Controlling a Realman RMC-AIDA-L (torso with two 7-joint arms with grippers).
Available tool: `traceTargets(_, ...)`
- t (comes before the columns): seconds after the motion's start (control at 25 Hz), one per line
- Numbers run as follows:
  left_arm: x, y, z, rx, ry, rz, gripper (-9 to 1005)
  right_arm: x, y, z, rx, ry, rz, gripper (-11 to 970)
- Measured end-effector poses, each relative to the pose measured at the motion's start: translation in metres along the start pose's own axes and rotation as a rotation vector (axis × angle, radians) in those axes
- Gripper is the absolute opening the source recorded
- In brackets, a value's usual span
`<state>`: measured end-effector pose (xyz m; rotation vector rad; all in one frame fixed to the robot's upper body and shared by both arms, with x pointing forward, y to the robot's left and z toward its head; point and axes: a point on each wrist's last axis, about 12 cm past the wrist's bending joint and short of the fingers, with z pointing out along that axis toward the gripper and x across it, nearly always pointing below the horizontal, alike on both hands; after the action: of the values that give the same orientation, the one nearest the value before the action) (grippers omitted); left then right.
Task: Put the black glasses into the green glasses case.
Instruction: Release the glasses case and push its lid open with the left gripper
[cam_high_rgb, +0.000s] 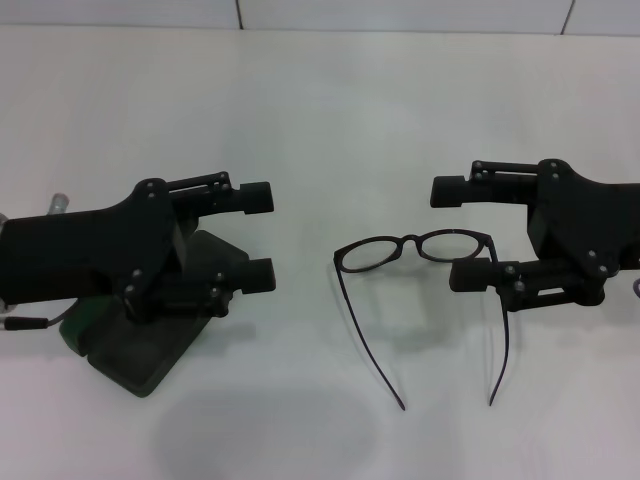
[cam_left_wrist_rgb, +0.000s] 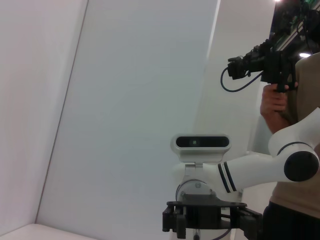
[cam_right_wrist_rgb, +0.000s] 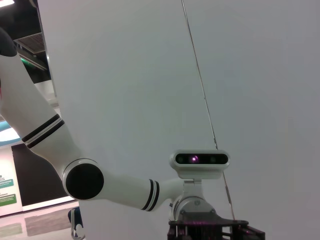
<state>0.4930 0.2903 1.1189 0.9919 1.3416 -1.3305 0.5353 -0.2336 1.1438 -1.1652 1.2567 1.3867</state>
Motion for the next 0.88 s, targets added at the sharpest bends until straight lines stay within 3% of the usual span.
traceTargets(0.48, 0.0, 0.0, 0.0, -0.002, 0.0, -0.002, 767, 0.002, 0.001, -0.001, 0.005, -0.003, 0.004, 768)
traceTargets(0.6, -0.004, 0.006, 0.003, -0.026, 0.027, -0.025, 765, 0.003, 0.002, -0.004, 0.022, -0.011, -0.002, 768)
traceTargets(0.76, -0.028, 0.024, 0.01, -0.153, 0.225, -0.132, 763, 0.004, 0.003, -0.013, 0.069, -0.037, -0.012, 767)
traceTargets(0.88, -0.073, 0.023, 0.017, -0.337, 0.449, -0.174, 762, 0.007, 0.006, -0.019, 0.091, -0.043, -0.003, 767)
